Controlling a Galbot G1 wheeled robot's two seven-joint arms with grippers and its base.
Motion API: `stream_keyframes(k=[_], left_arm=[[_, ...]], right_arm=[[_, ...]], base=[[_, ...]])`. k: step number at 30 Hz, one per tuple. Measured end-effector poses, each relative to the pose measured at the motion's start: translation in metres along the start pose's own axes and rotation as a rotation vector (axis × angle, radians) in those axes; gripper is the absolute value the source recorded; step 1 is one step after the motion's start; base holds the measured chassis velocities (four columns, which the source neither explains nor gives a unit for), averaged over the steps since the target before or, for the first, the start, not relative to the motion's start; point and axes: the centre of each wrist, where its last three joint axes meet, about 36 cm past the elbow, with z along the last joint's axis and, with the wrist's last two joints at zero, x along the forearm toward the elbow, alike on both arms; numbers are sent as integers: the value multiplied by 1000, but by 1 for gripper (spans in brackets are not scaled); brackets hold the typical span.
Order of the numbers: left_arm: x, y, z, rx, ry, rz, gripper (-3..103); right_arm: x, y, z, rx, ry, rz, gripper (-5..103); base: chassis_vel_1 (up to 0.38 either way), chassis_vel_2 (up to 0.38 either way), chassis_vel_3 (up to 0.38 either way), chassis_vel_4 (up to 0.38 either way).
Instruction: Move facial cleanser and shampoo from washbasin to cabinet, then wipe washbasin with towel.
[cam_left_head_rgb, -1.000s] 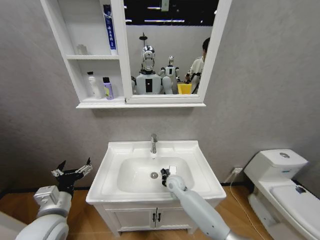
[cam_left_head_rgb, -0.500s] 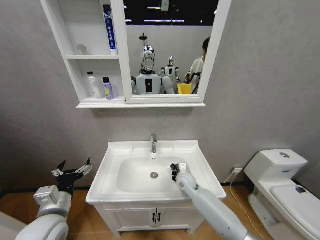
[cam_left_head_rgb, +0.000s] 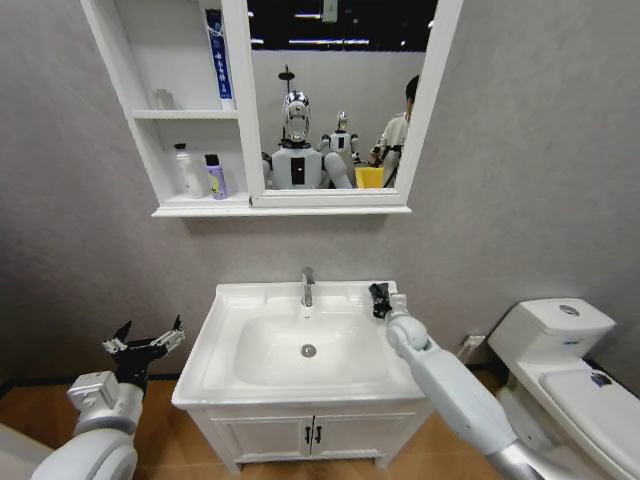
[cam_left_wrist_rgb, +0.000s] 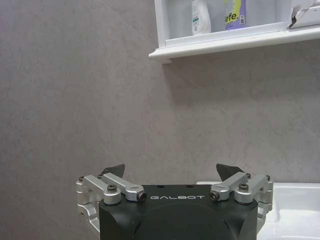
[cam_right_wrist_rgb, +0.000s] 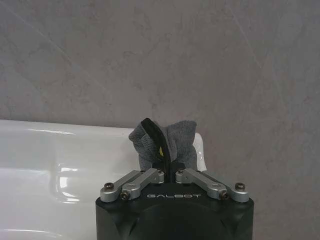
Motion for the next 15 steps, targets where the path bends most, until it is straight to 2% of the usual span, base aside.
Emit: stream_keyframes(k=[2,3,5,6,7,8,9,11,12,13,15], left_arm=[[0,0,0,0,0,0,100],[0,0,0,0,0,0,100],[0,0,0,0,0,0,100],[0,0,0,0,0,0,100],[0,0,0,0,0,0,100],[0,0,0,0,0,0,100],[0,0,0,0,0,0,100],[0,0,0,0,0,0,100],[0,0,0,0,0,0,100],[0,0,0,0,0,0,100],[0,0,0,0,0,0,100]], right_arm=[[-4,-6,3,17,-16,-20,4],[-4,-8,5,19,-18,-33,9],[-4,-7,7,16,-18,-40,9],[-3,-5,10,13,-12,-47,14],[-3,-5,10,13,-12,-47,14],[-2,-2,12,8,-6,-44,25],[0,1,15,3,-1,-32,30],[1,3,17,1,5,-21,30],[3,5,19,3,13,-7,41],[3,5,19,3,13,-7,41],[5,3,22,8,19,15,52]], base=[[0,0,0,0],[0,0,0,0],[0,0,0,0],[0,0,0,0],[0,0,0,0],[0,0,0,0],[0,0,0,0],[0,0,0,0],[0,0,0,0],[0,0,0,0],[0,0,0,0]])
